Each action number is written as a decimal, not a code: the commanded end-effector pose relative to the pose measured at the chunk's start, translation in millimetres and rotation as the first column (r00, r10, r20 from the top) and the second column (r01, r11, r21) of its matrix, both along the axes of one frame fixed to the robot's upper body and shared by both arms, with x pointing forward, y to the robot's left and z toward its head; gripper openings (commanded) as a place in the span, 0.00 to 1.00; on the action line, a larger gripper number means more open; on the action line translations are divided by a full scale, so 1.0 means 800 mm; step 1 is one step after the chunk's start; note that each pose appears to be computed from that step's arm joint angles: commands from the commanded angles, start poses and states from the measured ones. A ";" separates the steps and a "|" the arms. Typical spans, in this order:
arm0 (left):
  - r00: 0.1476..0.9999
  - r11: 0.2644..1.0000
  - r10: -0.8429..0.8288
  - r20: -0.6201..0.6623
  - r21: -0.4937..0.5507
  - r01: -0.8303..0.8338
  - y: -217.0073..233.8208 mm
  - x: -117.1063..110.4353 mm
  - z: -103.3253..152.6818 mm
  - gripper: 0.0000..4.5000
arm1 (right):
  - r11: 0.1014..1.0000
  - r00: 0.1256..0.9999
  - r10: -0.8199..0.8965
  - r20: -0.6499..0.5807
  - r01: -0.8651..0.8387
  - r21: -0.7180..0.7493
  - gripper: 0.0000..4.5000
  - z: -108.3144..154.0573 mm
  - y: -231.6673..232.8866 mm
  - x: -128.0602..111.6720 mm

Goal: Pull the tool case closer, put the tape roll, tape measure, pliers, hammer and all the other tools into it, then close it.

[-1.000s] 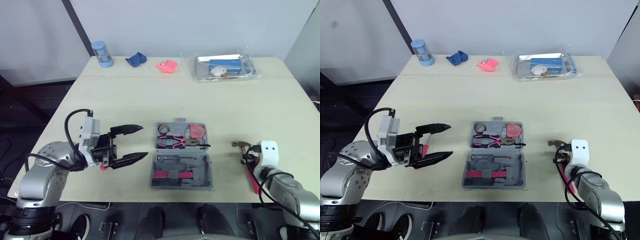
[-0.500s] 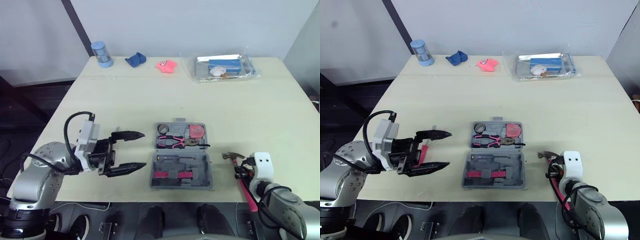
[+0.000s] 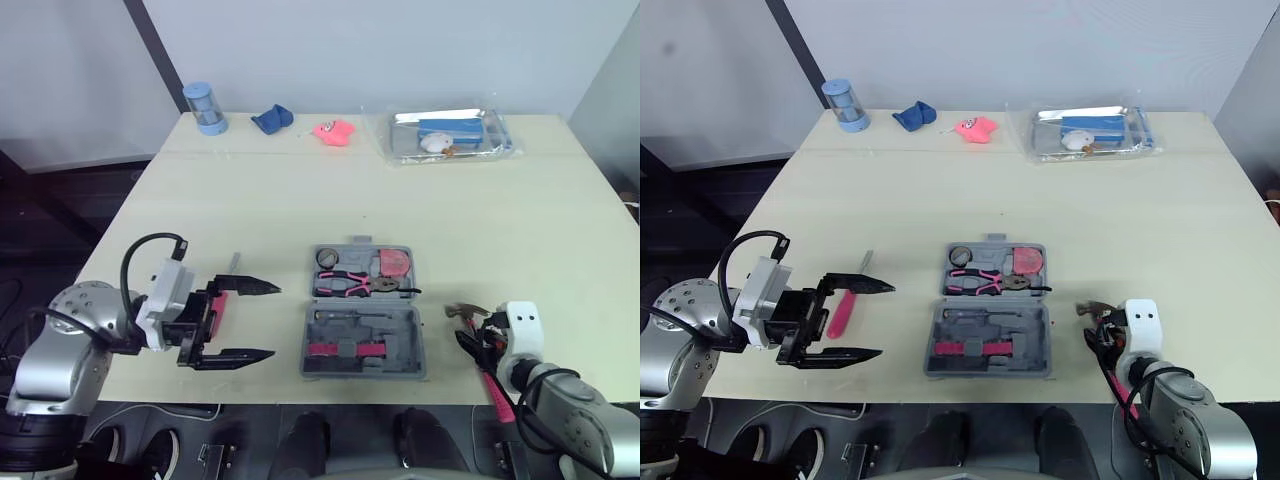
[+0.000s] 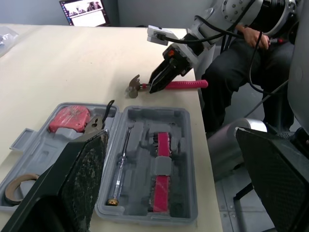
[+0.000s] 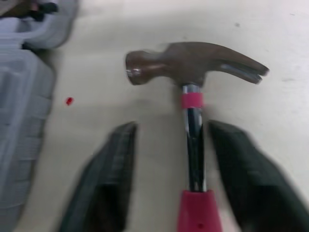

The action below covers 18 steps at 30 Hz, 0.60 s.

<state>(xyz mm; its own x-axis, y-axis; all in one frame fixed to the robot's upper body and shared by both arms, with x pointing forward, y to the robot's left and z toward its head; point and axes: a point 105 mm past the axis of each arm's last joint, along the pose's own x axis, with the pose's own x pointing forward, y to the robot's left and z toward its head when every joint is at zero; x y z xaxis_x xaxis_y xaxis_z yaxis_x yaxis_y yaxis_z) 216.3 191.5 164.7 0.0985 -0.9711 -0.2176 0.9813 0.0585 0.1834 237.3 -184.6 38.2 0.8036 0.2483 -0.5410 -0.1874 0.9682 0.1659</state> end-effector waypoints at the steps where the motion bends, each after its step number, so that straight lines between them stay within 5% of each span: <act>1: 0.999 0.999 0.032 0.009 -0.009 -0.032 0.009 -0.002 0.011 1.00 | 0.992 0.988 0.111 0.103 -0.105 -0.063 0.99 0.036 -0.002 -0.001; 10: 0.986 0.986 0.167 0.015 -0.025 -0.166 0.032 0.006 0.008 1.00 | 0.831 0.826 0.553 0.112 -0.535 -0.156 0.99 0.077 -0.012 -0.019; 18: 0.981 0.981 0.191 0.037 0.011 -0.192 0.050 0.005 0.002 1.00 | 0.526 0.570 0.822 0.013 -0.750 -0.401 0.99 0.079 -0.035 0.009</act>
<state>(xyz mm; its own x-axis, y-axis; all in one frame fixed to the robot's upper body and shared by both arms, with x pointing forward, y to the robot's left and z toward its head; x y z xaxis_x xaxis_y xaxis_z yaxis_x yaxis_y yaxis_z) 222.0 226.4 158.3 0.2799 -0.9338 -0.2228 0.9529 0.2420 0.1830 245.4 -214.9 97.8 0.4981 0.6482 -0.5760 -0.8527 0.4868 -0.1895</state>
